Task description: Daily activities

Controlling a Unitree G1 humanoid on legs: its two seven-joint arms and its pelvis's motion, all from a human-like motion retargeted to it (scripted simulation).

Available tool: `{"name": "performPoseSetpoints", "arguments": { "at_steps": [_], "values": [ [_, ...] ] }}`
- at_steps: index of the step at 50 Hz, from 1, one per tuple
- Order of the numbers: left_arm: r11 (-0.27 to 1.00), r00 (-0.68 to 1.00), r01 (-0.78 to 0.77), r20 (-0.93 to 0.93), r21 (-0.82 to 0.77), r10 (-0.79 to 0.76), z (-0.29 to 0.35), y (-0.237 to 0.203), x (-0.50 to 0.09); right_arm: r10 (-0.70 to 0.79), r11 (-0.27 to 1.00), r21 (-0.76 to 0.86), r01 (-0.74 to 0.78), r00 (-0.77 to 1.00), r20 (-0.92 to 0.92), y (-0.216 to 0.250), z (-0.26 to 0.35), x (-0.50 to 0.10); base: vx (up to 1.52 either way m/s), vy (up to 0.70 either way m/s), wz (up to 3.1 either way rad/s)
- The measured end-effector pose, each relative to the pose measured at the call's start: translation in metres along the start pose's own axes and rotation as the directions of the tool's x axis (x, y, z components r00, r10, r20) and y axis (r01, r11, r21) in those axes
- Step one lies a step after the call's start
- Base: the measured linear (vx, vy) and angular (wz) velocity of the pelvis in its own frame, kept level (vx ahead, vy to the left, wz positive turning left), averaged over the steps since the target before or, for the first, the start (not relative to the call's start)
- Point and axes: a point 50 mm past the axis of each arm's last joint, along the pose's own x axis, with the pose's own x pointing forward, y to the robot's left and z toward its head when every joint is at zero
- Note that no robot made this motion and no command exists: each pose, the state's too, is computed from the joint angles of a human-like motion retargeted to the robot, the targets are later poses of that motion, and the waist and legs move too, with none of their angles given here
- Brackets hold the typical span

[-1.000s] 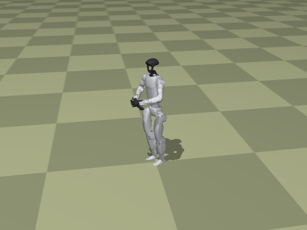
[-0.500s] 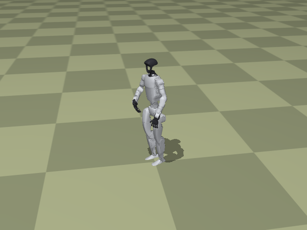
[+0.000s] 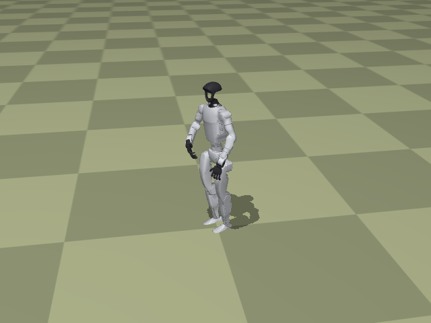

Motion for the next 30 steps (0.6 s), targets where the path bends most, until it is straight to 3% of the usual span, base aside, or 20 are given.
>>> {"name": "performPoseSetpoints", "arguments": {
  "at_steps": [30],
  "values": [
    [0.994, 0.999, -0.037, -0.006, 0.107, 0.038, 0.0006, 0.0098, -0.003, -0.023, 0.969, -0.249, 0.004, 0.997, -0.072, -0.0053, 0.0028, 0.0053, 0.0, 0.0, 0.0]
  ]
}}
